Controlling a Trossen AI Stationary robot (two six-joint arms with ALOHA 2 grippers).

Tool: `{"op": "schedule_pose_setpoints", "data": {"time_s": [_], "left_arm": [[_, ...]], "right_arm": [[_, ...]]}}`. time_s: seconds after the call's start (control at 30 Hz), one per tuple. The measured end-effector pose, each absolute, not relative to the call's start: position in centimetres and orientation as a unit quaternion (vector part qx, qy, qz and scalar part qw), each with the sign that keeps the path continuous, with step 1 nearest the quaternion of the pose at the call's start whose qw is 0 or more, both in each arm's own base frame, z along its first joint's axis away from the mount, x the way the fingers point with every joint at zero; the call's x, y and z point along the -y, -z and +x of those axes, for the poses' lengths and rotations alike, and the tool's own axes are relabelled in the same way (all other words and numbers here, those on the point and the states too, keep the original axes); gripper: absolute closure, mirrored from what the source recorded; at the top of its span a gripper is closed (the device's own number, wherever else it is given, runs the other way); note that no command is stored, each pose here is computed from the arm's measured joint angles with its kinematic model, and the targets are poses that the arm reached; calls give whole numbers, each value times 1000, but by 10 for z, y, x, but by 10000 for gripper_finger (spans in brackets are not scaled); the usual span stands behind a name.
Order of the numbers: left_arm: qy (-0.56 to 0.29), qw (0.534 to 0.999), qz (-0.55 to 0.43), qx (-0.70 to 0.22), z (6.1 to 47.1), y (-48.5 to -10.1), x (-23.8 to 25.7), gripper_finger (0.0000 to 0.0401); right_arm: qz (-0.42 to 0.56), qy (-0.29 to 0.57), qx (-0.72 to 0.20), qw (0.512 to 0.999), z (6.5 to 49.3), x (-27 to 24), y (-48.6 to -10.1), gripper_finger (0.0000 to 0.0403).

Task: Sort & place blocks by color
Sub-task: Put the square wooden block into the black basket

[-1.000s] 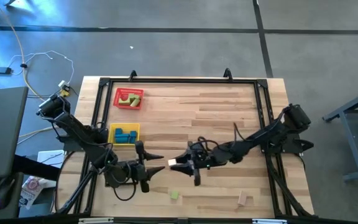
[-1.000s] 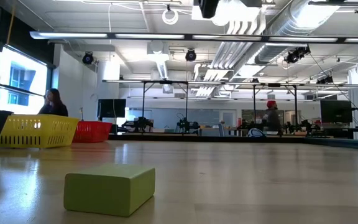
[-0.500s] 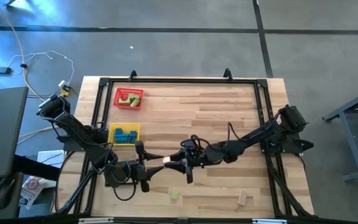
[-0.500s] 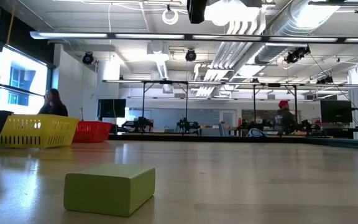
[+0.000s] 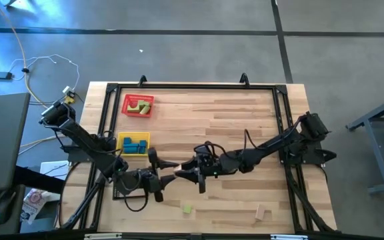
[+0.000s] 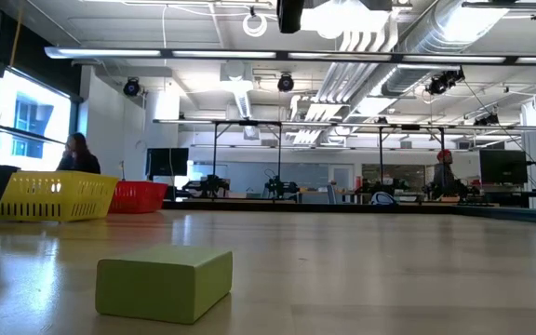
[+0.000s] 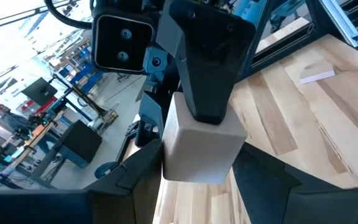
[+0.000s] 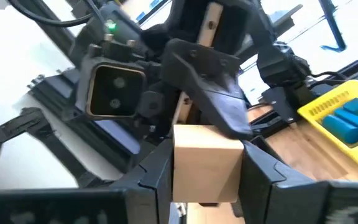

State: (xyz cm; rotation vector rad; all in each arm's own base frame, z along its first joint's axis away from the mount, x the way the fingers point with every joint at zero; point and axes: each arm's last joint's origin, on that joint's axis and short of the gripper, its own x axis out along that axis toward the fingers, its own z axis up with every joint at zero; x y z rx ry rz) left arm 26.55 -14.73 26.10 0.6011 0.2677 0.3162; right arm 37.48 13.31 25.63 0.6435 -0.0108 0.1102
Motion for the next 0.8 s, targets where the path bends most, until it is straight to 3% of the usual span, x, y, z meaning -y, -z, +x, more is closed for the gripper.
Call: {"op": "schedule_pose_setpoints", "data": {"time_s": [0.23,0.5,0.8], "left_arm": [[-163,937,283,-122,269,-264,143,232],[-159,934,294,-126,269,-263,142,286],[-149,943,267,-128,266,-260,147,285]], "right_arm": [[316,-63,5,947,376,-131,-257,292],[325,-64,-1,944,376,-131,-257,289],[294,-57,-26,954,376,-132,-252,215]]}}
